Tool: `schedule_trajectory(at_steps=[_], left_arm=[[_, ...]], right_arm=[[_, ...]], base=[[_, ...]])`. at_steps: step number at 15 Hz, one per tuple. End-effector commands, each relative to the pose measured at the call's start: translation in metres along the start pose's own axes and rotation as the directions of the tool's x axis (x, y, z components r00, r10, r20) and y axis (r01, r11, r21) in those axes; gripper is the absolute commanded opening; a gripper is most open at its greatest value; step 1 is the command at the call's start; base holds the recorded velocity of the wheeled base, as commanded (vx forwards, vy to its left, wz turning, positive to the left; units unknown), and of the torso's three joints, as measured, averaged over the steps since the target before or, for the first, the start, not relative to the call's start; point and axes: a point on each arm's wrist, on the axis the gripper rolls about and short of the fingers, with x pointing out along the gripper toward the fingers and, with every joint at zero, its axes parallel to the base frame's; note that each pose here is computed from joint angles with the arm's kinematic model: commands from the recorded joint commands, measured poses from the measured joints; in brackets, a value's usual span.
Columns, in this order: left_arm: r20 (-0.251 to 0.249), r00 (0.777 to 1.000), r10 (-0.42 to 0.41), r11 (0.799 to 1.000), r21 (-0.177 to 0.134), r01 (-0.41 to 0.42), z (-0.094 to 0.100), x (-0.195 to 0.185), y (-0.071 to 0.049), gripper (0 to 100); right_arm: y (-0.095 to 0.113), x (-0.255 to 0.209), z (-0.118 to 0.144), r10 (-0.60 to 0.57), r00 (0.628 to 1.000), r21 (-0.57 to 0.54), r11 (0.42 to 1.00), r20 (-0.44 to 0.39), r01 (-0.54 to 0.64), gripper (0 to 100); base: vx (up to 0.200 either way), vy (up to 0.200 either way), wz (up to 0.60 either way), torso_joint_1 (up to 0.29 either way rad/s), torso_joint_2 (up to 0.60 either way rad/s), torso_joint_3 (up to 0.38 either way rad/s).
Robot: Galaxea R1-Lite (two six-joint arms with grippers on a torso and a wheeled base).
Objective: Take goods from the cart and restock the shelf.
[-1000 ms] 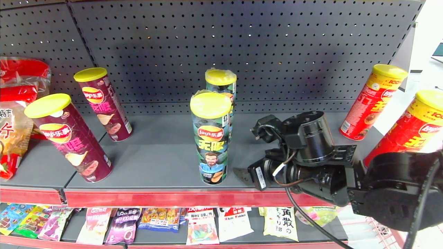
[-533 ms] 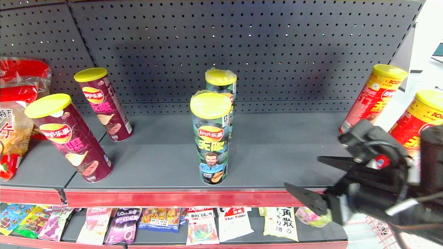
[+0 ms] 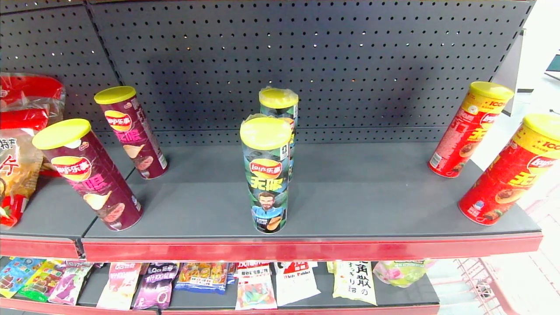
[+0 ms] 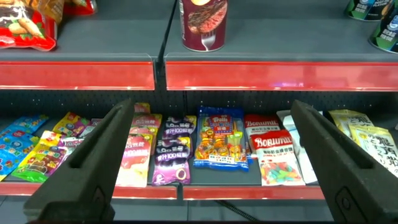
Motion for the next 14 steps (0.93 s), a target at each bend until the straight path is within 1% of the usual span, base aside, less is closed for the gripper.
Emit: schedule_trajectory(at_steps=[1,2,3,4,5,6,7,8,9,10,11,12,14], left_arm=[[-0.002,1.000,0.001,1.000,-0.001,-0.001,0.000,0.000,0.000,100],[-0.002,1.000,0.001,1.000,-0.001,-0.001,0.000,0.000,0.000,100],[-0.002,1.000,0.001,1.000,0.000,-0.001,0.000,0.000,0.000,100],[-0.002,1.000,0.001,1.000,-0.001,-0.001,0.000,0.000,0.000,100],[-0.002,1.000,0.001,1.000,0.000,-0.001,0.000,0.000,0.000,100],[-0.002,1.000,0.001,1.000,0.000,-0.001,0.000,0.000,0.000,100],[-0.002,1.000,0.001,1.000,-0.001,-0.001,0.000,0.000,0.000,100],[-0.002,1.000,0.001,1.000,-0.001,-0.001,0.000,0.000,0.000,100],[-0.002,1.000,0.001,1.000,-0.001,-0.001,0.000,0.000,0.000,100],[-0.002,1.000,0.001,1.000,-0.001,-0.001,0.000,0.000,0.000,100],[-0.002,1.000,0.001,1.000,-0.001,-0.001,0.000,0.000,0.000,100],[-0.002,1.000,0.001,1.000,-0.001,-0.001,0.000,0.000,0.000,100],[-0.002,1.000,0.001,1.000,0.000,-0.001,0.000,0.000,0.000,100]], right_arm=[[0.010,-0.013,-0.035,-0.122,0.990,0.205,0.973,0.073,0.104,100],[0.009,-0.016,-0.036,-0.109,0.987,0.281,0.957,0.120,0.072,100],[0.010,-0.019,-0.038,-0.082,0.983,0.274,0.961,0.163,0.035,100],[0.010,-0.017,-0.039,-0.059,0.982,0.235,0.972,0.181,0.015,100],[0.011,-0.014,-0.040,-0.036,0.973,0.206,0.978,0.226,-0.012,100],[0.012,-0.012,-0.039,0.016,0.961,0.171,0.983,0.275,-0.065,100],[0.013,-0.012,-0.039,0.084,0.959,0.149,0.981,0.272,-0.128,100],[0.014,-0.013,-0.039,0.095,0.958,0.142,0.980,0.271,-0.137,100],[0.013,-0.012,-0.040,0.092,0.958,0.135,0.982,0.272,-0.132,100],[0.012,-0.012,-0.040,0.024,0.963,0.187,0.979,0.270,-0.077,100],[0.009,-0.012,-0.041,-0.089,0.964,0.214,0.976,0.251,0.034,100],[0.008,-0.011,-0.044,-0.168,0.961,0.182,0.975,0.218,0.129,100],[0.008,-0.011,-0.046,-0.157,0.968,0.197,0.973,0.196,0.118,100]], base=[[0.000,0.000,0.00,0.000,0.00,0.000],[0.000,0.000,0.00,0.000,0.00,0.000],[0.000,0.000,0.00,0.000,0.00,0.000],[0.000,0.000,0.00,0.000,0.00,0.000],[0.000,0.000,0.00,0.000,0.00,0.000],[0.000,0.000,0.00,0.000,0.00,0.000],[0.000,0.000,0.00,0.000,0.00,0.000],[0.000,0.000,0.00,0.000,0.00,0.000],[0.000,0.000,0.00,0.000,0.00,0.000],[0.000,0.000,0.00,0.000,0.00,0.000],[0.000,0.000,0.00,0.000,0.00,0.000],[0.000,0.000,0.00,0.000,0.00,0.000],[0.000,0.000,0.00,0.000,0.00,0.000]])
